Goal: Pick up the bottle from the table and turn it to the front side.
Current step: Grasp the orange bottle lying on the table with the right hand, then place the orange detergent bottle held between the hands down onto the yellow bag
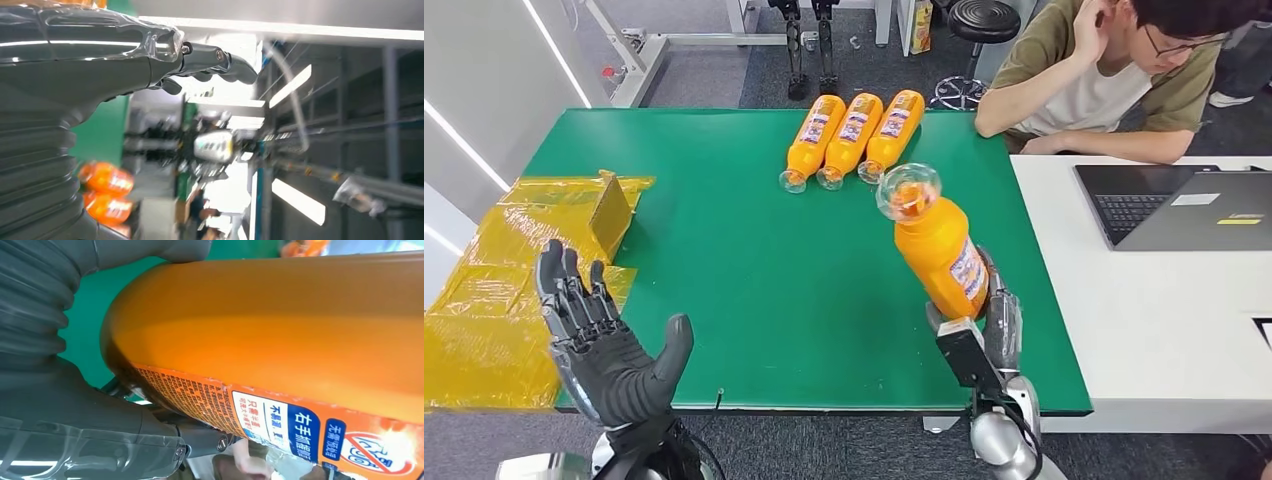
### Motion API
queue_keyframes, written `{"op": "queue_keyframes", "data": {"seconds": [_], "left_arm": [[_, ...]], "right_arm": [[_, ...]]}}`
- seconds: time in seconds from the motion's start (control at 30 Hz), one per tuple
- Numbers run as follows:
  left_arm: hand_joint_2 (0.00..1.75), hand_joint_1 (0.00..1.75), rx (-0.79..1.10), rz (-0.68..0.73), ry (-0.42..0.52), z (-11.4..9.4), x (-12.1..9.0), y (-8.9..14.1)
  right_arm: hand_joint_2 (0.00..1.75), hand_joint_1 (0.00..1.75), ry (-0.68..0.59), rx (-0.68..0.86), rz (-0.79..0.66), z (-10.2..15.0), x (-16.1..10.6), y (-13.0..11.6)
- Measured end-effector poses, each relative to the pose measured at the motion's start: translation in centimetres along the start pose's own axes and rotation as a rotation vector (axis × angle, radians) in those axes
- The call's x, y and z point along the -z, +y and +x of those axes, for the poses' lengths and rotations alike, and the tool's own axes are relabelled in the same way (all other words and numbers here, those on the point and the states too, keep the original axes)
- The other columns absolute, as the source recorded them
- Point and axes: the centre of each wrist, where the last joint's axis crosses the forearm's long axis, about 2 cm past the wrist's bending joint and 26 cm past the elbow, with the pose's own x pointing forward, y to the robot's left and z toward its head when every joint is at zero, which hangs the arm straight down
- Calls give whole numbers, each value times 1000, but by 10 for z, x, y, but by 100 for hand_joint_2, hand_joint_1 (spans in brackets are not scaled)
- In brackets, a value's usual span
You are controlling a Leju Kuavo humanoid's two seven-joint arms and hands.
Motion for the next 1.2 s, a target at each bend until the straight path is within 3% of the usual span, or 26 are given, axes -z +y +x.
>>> {"op": "queue_keyframes", "data": {"seconds": [0.2, 0.4, 0.57, 0.8, 1.2], "left_arm": [[175, 0, -226, -259, 166, -8, 13, -17], [175, 0, -338, -374, 222, -17, 19, -27], [175, 0, -431, -489, 241, -18, 18, -35], [175, 0, -440, -529, 251, -22, 18, -36], [175, 0, -411, -514, 255, -23, 18, -36]], "right_arm": [[175, 175, -58, 100, 23, 34, -21, 20], [175, 175, -101, 154, 89, 56, -23, 30], [175, 175, -182, 88, 208, 67, -26, 37], [175, 175, -192, 35, 345, 76, -24, 40], [175, 175, -174, 3, 449, 77, -23, 40]]}}
